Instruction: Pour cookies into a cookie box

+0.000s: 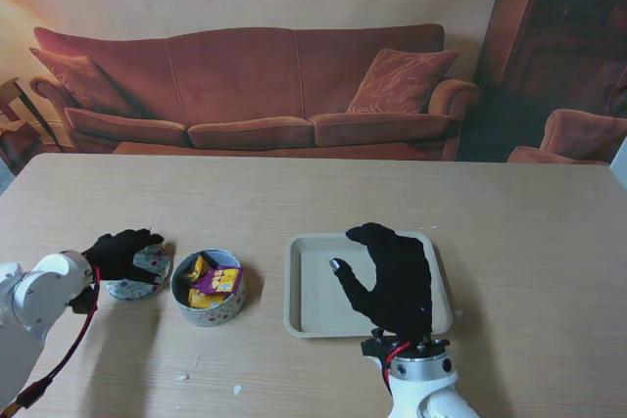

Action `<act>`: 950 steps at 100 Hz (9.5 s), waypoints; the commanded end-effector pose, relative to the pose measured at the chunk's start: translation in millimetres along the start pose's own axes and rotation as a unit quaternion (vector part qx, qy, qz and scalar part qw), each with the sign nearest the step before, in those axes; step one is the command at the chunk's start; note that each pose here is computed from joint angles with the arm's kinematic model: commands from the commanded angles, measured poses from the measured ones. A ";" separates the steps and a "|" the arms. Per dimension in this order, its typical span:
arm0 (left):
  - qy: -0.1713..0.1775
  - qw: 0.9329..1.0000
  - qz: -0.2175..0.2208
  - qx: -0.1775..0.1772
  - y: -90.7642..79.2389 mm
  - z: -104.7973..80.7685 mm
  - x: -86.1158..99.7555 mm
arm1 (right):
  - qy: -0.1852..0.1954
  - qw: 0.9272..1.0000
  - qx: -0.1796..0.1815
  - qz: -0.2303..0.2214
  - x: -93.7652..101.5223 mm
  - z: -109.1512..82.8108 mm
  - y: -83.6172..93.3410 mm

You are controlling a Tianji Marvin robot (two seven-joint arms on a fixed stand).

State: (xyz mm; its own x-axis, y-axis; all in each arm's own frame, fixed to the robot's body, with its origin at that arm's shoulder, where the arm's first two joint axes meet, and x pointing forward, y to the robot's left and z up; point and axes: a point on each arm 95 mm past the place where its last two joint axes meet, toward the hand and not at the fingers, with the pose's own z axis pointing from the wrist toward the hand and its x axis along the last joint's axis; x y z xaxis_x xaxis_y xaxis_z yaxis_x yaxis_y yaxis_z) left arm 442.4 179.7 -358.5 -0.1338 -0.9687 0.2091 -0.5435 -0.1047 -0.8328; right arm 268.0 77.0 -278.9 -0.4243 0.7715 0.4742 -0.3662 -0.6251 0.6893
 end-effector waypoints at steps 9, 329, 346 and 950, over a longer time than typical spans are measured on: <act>-0.005 1.000 -0.003 -0.021 8.0 4.2 -2.6 | -0.011 1.000 0.005 0.028 4.3 -0.6 -1.3; 0.244 0.960 0.088 0.108 -20.9 -116.0 82.2 | 0.028 0.997 0.055 0.042 2.7 -3.4 -5.4; 0.275 0.951 0.091 0.109 -20.0 -114.7 105.0 | 0.023 0.997 0.054 0.048 2.2 -3.4 -5.4; 0.335 0.908 -0.005 0.252 14.7 -148.8 172.4 | 0.113 0.980 0.127 0.105 -0.5 -0.8 -13.4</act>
State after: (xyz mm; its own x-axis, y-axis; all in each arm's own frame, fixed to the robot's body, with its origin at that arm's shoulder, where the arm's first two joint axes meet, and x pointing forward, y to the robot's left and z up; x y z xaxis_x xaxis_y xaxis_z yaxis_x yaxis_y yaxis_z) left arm 294.2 52.0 -256.8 -0.7063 -0.6441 0.2937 -0.0828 -0.3370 -0.9379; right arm 273.0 82.1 -287.2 -0.6392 0.5886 0.4949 -0.0800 -0.6909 0.7185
